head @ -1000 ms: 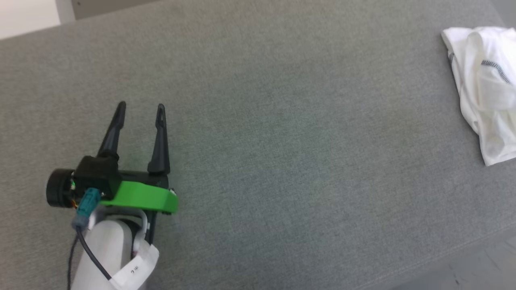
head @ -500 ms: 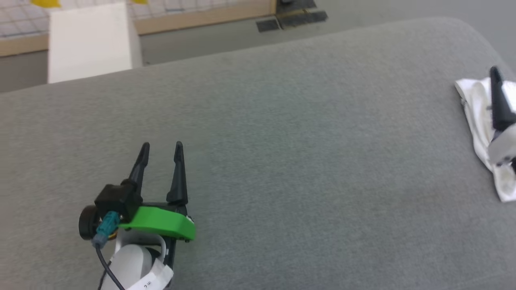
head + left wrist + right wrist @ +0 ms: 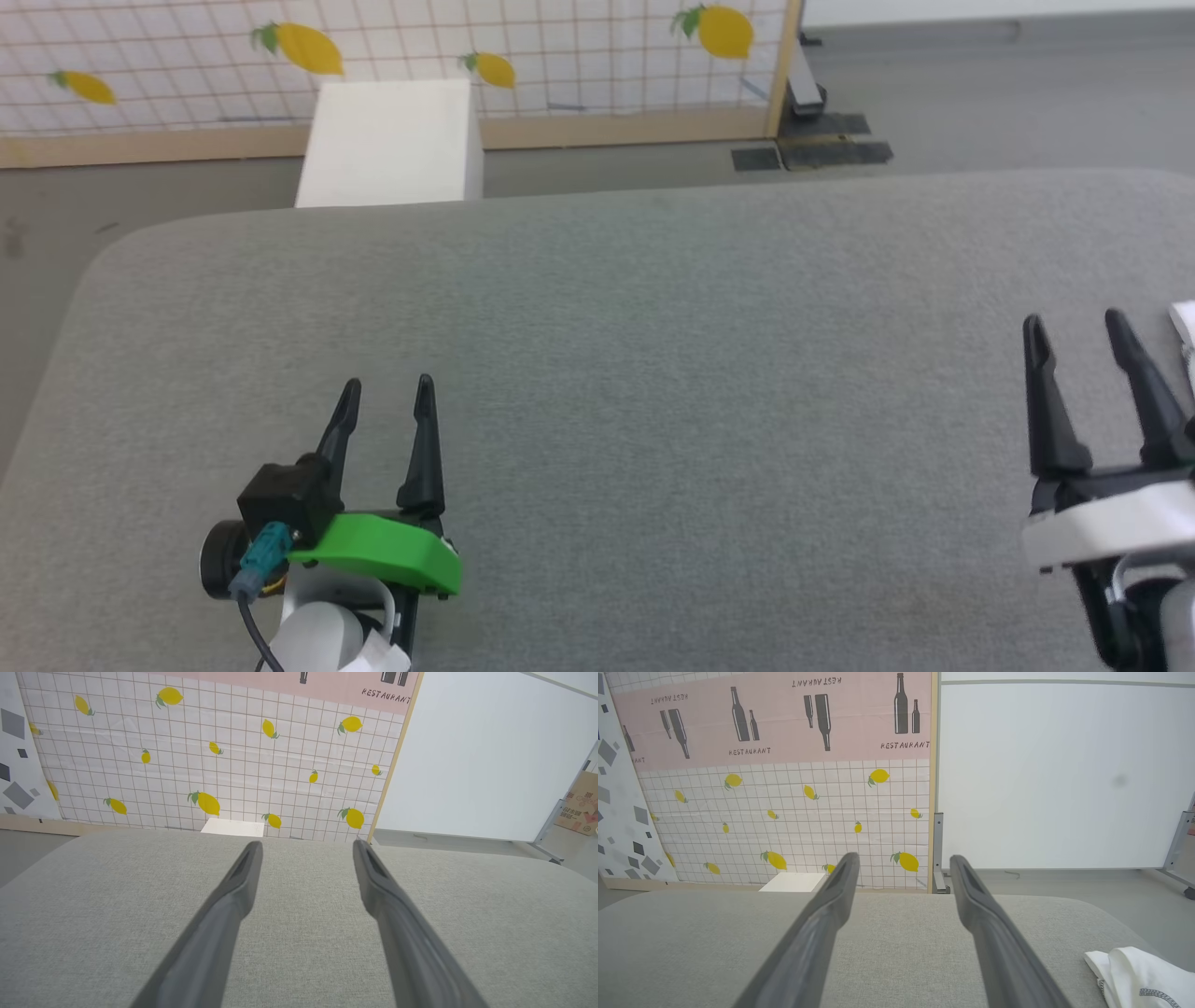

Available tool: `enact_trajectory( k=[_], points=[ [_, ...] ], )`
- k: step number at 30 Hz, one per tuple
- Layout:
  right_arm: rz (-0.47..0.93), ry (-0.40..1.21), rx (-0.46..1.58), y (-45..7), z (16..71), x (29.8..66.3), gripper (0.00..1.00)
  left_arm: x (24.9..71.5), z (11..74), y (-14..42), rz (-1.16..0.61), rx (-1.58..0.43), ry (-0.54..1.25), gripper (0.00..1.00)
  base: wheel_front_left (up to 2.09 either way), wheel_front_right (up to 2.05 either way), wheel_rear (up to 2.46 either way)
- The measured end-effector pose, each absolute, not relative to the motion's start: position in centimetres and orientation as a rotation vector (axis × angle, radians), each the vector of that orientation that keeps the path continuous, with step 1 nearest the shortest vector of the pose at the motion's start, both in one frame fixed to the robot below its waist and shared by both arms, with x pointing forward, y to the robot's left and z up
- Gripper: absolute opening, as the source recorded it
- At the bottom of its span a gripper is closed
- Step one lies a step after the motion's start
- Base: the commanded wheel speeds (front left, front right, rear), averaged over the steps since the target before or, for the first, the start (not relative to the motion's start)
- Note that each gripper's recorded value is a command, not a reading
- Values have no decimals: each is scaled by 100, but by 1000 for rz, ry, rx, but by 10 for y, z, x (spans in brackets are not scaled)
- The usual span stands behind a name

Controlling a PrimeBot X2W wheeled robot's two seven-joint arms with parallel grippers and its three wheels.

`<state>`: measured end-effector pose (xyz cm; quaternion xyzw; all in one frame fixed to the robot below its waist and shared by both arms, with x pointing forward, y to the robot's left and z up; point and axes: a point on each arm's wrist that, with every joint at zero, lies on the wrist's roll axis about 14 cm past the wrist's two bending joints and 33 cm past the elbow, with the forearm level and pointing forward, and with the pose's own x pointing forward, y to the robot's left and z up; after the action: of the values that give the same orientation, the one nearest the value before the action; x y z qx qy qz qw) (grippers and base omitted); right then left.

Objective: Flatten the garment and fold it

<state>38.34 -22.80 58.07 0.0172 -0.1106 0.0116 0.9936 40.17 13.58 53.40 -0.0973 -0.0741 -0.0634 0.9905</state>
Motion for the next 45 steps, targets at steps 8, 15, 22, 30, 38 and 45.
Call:
enact_trajectory(
  k=[8, 15, 22, 30, 38, 45],
  points=[
    [56, -192, 65, -201, 561, 368, 100, 377, 535, 153, -77, -191, -153, 100, 0, 0, 0],
    [79, -141, 79, -186, 544, 361, 100, 365, 534, 162, -49, -191, -155, 100, 0, 0, 0],
    [87, -103, 79, -180, 534, 358, 100, 360, 532, 160, -53, -214, -148, 100, 0, 0, 0],
    [86, -93, 89, -178, 533, 359, 100, 362, 529, 157, -56, -218, -139, 100, 0, 0, 0],
    [85, -88, 93, -177, 532, 359, 100, 364, 526, 154, -63, -220, -128, 100, 0, 0, 0],
    [83, -77, 97, -178, 528, 359, 100, 365, 524, 152, -66, -228, -121, 100, 0, 0, 0]
  ],
)
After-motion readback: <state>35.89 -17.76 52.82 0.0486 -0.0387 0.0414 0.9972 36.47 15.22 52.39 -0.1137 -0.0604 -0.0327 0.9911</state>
